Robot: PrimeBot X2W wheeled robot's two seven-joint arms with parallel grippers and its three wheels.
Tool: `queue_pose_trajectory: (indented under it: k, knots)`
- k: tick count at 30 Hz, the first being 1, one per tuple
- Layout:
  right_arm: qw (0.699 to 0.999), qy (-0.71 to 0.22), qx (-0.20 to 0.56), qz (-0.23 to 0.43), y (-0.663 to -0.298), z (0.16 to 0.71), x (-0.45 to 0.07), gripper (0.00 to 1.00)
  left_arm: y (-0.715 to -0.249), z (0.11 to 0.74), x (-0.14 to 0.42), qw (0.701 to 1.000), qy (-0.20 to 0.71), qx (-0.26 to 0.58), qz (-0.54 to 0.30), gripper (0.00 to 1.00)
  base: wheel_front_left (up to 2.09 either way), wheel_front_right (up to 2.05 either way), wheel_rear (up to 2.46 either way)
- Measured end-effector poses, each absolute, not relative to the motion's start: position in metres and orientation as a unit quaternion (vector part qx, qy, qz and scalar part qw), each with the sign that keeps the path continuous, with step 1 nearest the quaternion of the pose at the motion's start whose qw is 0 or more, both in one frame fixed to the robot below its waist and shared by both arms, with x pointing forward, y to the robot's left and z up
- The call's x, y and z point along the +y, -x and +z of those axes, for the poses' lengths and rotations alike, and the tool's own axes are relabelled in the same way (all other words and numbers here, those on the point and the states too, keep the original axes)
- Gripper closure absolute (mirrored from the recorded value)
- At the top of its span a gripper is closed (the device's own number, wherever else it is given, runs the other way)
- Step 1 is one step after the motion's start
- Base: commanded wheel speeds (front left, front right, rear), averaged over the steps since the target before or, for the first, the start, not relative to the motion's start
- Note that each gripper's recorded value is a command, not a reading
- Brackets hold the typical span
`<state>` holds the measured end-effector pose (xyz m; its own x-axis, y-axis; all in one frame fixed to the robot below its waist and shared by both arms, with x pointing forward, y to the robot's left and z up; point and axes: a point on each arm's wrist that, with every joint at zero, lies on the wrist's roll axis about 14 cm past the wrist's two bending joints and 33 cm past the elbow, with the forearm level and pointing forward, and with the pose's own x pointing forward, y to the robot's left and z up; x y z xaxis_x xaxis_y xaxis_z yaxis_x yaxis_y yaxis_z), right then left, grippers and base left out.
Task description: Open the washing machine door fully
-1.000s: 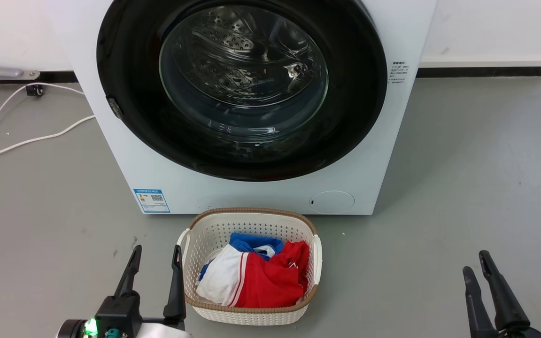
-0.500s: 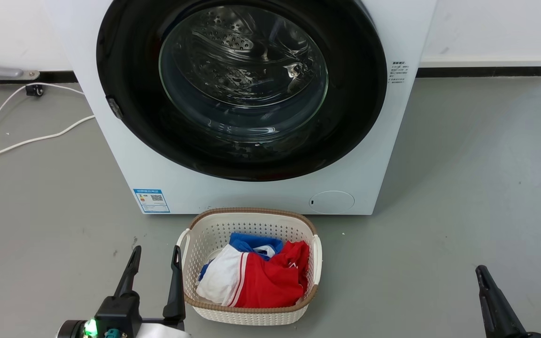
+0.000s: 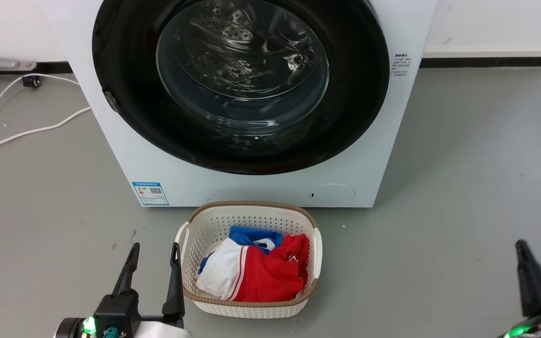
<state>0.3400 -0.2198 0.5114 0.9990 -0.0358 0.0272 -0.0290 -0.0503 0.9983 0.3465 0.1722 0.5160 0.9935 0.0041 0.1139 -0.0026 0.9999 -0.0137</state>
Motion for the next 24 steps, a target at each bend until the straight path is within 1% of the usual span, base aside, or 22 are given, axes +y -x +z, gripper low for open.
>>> queue_pose_trajectory:
  k: [4,9,15,24]
  knots:
    - [0.701,-0.712,-0.038,-0.004,-0.359,0.519,-0.238,1.0,-0.351,0.514,0.172,0.999,0.006,-0.054,0.001,0.0,0.0,0.0,0.0]
    - [0.718,-0.694,-0.044,-0.006,-0.39,0.524,-0.26,1.0,-0.364,0.511,0.172,0.999,0.003,-0.05,0.0,0.0,0.0,0.0,0.0]
    - [0.736,-0.675,-0.048,-0.001,-0.437,0.533,-0.282,1.0,-0.383,0.507,0.173,0.999,0.0,-0.045,0.002,0.0,0.0,0.0,0.0]
    - [0.762,-0.647,-0.036,0.012,-0.51,0.542,-0.299,1.0,-0.416,0.497,0.174,0.999,-0.003,-0.041,0.001,0.0,0.0,0.0,0.0]
